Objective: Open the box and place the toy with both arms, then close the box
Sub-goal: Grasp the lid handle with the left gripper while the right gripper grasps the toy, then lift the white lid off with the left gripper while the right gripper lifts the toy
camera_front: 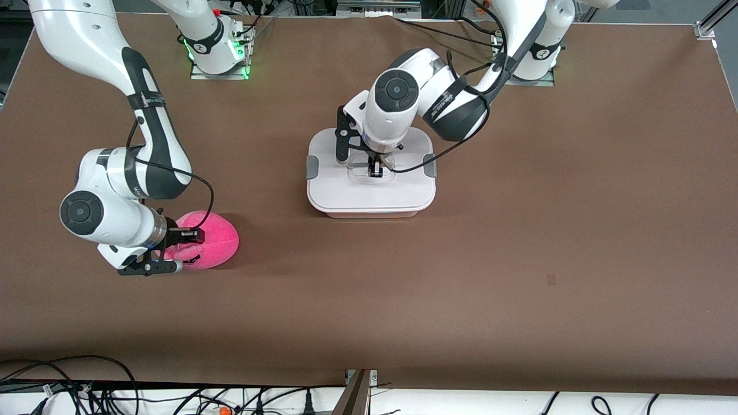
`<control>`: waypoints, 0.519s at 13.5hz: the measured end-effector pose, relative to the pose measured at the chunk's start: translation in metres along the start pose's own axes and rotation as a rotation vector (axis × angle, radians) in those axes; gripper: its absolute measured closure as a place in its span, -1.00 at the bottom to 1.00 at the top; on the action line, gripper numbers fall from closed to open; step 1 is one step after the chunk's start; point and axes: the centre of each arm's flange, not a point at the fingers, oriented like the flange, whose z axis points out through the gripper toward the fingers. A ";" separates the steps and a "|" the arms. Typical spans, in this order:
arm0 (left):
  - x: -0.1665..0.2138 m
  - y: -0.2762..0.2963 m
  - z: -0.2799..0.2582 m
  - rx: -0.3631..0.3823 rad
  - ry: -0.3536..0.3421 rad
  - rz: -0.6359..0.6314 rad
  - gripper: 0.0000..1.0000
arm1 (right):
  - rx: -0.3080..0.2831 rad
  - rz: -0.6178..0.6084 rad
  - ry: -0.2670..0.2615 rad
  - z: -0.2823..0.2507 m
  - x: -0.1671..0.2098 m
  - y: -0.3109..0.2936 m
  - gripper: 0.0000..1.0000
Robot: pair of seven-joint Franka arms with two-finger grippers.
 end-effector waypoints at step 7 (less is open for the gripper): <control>0.000 -0.002 0.001 0.002 0.006 -0.002 0.86 | 0.002 -0.047 0.019 -0.007 0.004 0.012 0.86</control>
